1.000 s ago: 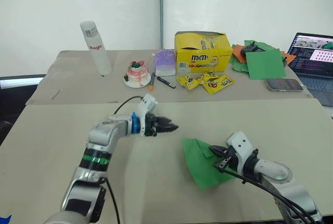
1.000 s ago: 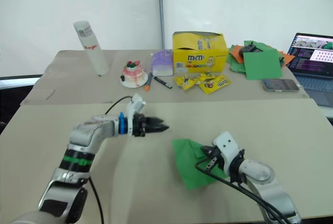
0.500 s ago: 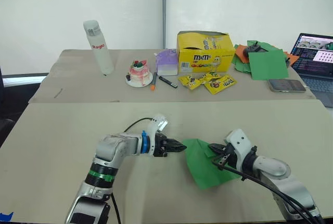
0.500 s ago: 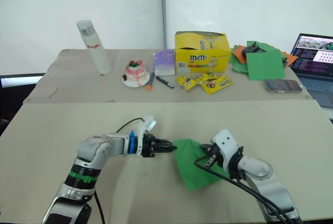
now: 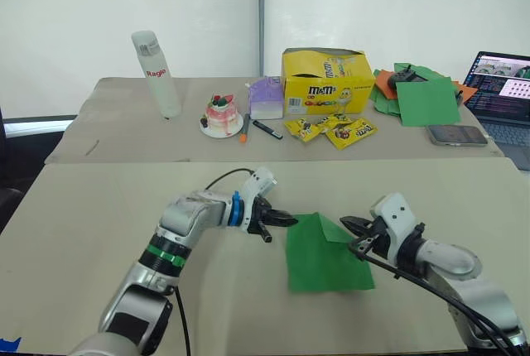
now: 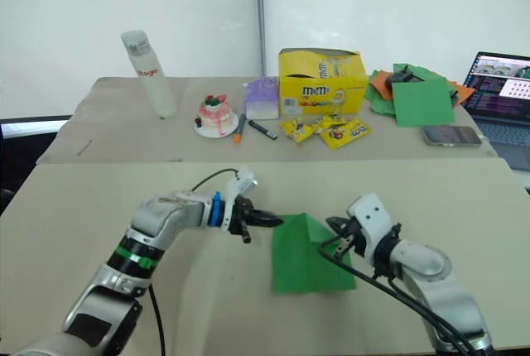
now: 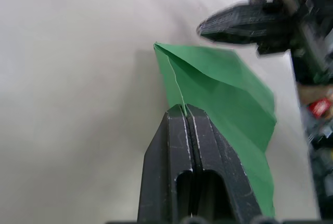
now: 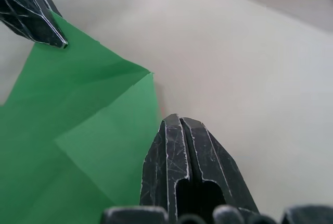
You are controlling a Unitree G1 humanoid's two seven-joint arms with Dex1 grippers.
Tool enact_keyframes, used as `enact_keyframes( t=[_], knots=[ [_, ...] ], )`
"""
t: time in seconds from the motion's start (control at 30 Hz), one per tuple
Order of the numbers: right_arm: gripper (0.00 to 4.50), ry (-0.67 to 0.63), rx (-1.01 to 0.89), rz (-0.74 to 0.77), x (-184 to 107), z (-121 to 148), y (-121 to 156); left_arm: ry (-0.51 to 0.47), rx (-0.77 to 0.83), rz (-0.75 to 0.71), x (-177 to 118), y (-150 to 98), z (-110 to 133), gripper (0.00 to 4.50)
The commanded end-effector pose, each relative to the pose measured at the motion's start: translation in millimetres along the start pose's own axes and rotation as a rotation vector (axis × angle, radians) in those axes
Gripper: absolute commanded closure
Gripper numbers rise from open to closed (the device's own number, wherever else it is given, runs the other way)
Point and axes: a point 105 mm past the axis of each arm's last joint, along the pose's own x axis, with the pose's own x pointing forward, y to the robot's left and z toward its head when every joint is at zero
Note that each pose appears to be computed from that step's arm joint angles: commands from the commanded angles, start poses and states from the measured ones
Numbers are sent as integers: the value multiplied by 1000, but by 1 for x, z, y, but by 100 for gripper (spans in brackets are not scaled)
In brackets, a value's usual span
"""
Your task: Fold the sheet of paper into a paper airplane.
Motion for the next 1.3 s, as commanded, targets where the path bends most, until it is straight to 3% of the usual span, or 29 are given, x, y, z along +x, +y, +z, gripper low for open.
enact_keyframes(
  t=[0.03,0.27,0.47,0.63,0.8,0.9,1.13,1.3],
  knots=[
    [450,-66,-25,7,-3,20,0,40,198,-59,-2,4,14,449],
    [450,-94,-26,6,7,20,1,192,545,-80,6,35,43,449],
    [450,-95,-26,34,15,18,8,287,690,-78,25,42,42,449],
    [450,-22,-45,-3,23,-4,5,286,710,-101,39,37,37,449],
    [450,4,-6,74,26,-18,23,238,748,-85,42,34,41,449],
    [450,-29,11,74,25,-13,26,226,770,-80,40,32,42,449],
    [450,-151,26,-10,12,14,1,189,783,-36,30,33,55,449],
    [450,-152,-20,-39,10,22,-12,185,772,-3,21,36,65,449]
  ],
)
